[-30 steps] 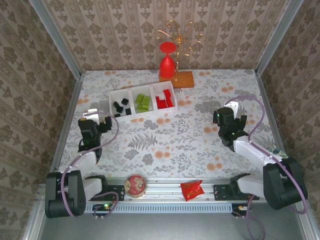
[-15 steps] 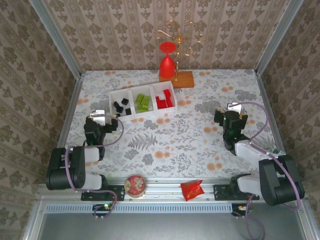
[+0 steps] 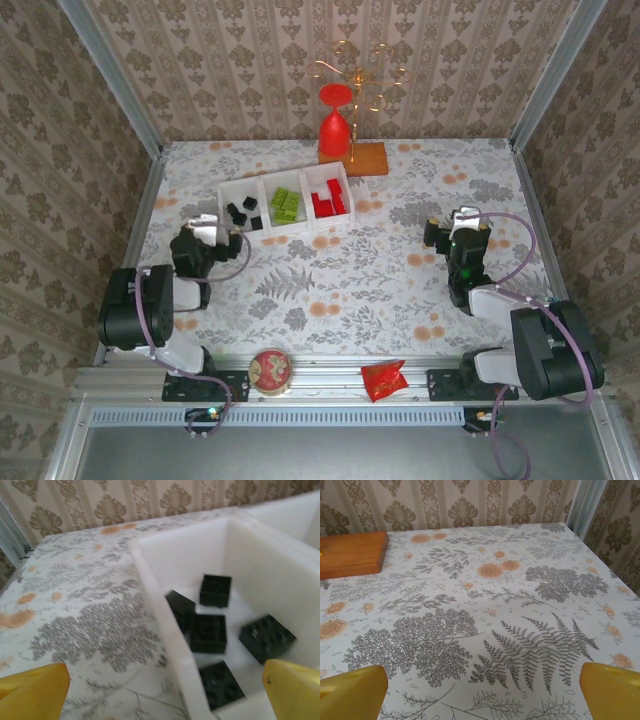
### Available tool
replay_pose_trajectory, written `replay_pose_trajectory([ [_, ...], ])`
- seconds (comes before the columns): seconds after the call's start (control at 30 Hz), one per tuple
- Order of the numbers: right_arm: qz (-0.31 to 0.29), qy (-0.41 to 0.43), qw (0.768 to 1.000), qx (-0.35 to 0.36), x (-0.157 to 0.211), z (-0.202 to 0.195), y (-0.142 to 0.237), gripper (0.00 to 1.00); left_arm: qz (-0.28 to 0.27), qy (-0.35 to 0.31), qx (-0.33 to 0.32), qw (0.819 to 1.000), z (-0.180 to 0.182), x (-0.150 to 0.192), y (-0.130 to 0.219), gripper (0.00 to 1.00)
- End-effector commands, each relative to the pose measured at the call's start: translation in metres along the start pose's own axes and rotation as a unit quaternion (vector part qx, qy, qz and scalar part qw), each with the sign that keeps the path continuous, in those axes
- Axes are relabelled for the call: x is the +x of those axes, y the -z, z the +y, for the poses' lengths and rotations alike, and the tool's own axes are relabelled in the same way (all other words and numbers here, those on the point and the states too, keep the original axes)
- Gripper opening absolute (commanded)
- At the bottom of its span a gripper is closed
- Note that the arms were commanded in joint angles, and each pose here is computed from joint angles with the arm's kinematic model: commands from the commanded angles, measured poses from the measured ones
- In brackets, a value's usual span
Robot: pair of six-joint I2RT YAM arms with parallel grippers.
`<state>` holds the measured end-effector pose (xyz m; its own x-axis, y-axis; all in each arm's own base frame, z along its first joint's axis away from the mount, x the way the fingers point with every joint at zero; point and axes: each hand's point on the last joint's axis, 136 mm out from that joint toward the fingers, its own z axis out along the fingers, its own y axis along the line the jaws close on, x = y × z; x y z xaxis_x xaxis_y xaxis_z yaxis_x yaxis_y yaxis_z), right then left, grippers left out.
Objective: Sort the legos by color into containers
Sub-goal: Reset both arms
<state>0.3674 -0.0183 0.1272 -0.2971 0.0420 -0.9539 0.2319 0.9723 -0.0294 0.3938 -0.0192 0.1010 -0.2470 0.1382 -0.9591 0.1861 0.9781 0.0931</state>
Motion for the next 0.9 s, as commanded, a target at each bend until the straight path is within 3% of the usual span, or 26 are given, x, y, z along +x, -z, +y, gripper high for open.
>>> replay_pose_trajectory([
  [0.0,-0.03,0.006,0.999,-0.019,-0.009,0.004,-0.005,1.0,0.013,0.034,0.008,0.999,0.004,0.001,-0.002,1.0],
  [0.27,-0.015,-0.015,0.999,-0.037,0.016,0.001,-0.026,1.0,0.013,0.032,0.004,0.999,0.005,0.0,-0.002,1.0],
  [0.43,0.009,-0.019,0.998,-0.054,0.018,0.004,-0.033,1.0,0.014,0.031,0.004,0.999,0.004,0.001,-0.002,1.0],
  [0.57,0.029,0.008,0.993,-0.111,0.02,0.025,-0.036,1.0,0.014,0.031,0.004,0.999,0.004,0.001,-0.002,1.0],
  [0.87,0.026,0.009,0.992,-0.124,0.019,0.028,-0.035,1.0,0.013,0.031,0.003,0.999,0.004,0.0,-0.003,1.0],
])
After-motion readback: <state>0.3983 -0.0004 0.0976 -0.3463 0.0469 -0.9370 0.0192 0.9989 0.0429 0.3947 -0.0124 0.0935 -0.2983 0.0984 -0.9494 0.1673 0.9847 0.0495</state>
